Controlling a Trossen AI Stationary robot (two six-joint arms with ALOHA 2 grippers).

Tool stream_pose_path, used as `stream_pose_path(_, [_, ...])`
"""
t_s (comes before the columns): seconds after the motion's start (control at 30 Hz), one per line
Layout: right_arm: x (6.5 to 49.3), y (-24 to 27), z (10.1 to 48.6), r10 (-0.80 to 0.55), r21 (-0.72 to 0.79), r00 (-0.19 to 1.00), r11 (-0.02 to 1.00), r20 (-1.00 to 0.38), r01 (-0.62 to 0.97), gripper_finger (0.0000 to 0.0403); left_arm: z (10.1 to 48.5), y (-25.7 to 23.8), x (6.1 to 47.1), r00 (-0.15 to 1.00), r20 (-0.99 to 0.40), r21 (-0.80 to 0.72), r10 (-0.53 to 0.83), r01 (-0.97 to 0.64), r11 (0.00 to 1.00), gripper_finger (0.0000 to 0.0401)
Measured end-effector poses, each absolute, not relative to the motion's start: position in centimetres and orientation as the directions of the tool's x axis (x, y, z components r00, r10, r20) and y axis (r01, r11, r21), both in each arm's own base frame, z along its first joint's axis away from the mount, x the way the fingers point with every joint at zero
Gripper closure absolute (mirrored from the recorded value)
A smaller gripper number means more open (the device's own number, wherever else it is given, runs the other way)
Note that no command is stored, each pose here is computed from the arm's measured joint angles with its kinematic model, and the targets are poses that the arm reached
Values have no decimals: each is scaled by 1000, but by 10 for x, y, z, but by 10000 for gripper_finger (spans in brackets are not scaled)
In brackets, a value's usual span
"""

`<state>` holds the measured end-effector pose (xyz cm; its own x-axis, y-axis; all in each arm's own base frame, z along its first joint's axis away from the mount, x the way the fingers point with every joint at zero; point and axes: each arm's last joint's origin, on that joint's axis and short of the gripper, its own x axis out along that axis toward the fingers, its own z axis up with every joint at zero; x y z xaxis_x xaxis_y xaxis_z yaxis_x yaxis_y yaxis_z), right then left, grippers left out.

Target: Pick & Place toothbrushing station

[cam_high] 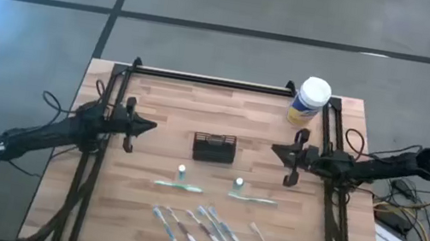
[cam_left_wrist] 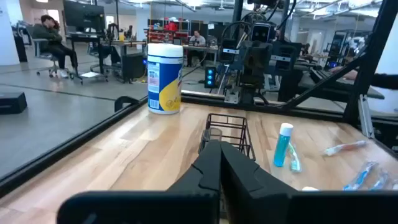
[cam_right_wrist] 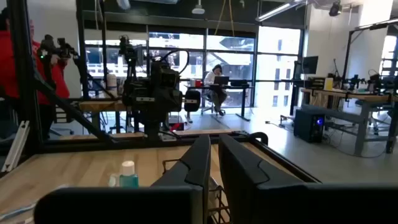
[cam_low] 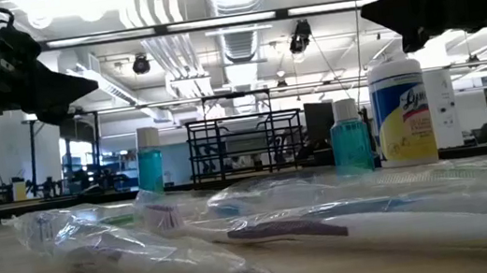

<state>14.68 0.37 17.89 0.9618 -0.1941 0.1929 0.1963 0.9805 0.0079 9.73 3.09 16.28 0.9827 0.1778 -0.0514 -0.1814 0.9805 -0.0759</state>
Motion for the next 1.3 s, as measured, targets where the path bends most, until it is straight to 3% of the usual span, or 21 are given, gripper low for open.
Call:
stream_pose_path(0.83, [147,4,179,-192,20,963,981,190,192,371,161,30,99,987,-67,-187,147,-157,970,395])
stream_pose_path(1.3, [147,4,178,-180,21,965,984,189,179,371,163,30,98,987,-63,-112,148,-155,982,397])
